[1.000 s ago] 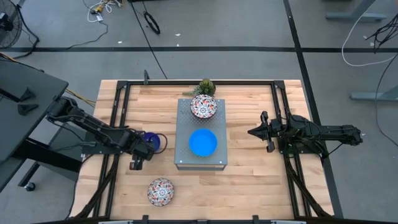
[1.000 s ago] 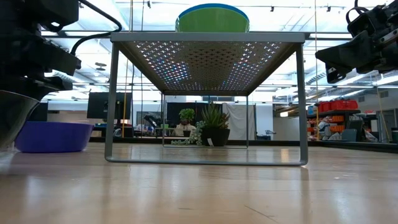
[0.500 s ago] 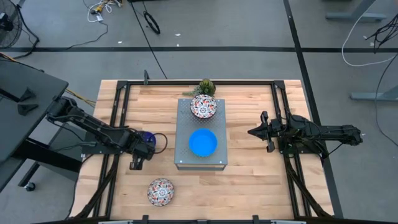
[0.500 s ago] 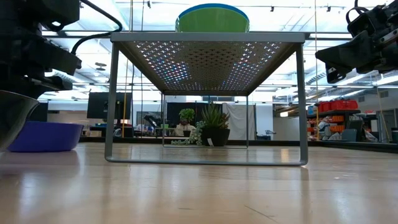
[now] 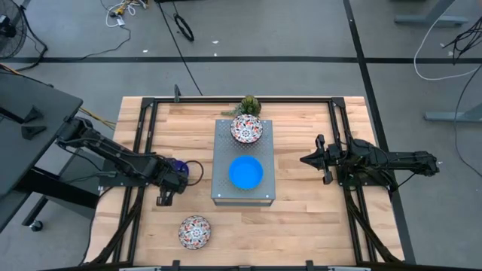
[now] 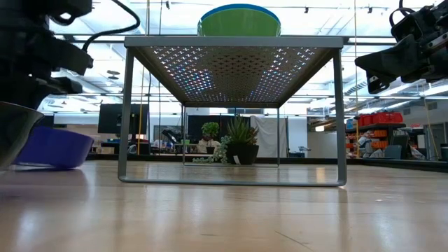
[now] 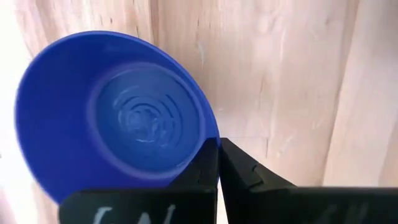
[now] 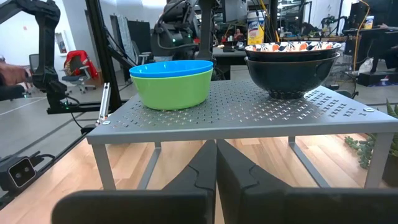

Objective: Pick & Place Mini bowls
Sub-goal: Stack the blue bowl on the light blue bowl on the shelf

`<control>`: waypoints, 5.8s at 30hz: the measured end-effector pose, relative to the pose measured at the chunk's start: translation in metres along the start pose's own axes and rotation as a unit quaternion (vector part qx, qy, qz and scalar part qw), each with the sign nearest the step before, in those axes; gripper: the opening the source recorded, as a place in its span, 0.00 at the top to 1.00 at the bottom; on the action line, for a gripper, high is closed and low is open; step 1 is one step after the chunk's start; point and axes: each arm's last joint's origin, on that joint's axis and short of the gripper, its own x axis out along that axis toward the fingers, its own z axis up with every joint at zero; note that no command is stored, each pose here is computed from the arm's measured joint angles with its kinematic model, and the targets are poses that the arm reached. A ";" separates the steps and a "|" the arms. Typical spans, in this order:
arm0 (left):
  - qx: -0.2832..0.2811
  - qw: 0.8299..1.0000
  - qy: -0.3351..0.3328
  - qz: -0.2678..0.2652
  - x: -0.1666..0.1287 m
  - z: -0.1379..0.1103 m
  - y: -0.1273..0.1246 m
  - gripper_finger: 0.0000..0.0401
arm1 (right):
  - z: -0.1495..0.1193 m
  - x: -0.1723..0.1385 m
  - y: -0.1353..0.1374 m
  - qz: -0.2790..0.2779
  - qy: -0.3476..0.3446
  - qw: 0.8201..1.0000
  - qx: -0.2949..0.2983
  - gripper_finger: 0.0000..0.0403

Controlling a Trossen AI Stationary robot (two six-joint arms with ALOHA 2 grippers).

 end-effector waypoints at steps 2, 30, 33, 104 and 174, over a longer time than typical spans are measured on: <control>0.000 1.000 -0.001 0.000 -0.005 0.002 -0.001 0.99 | 0.000 0.000 0.000 0.000 0.000 1.000 0.000 0.97; 0.012 0.991 -0.127 0.044 -0.141 0.039 -0.002 0.99 | 0.000 0.000 0.000 0.000 0.000 1.000 0.000 0.97; 0.023 0.986 -0.156 0.051 -0.157 0.041 -0.001 0.99 | 0.000 0.000 0.000 0.000 0.000 1.000 0.000 0.97; 0.494 0.836 -0.208 0.117 -0.185 0.197 -0.005 1.00 | 0.000 0.000 0.000 0.000 0.000 1.000 0.000 0.97; 0.535 0.832 -0.117 0.087 -0.146 0.212 0.000 0.94 | 0.000 0.000 0.000 0.000 0.000 1.000 0.000 0.97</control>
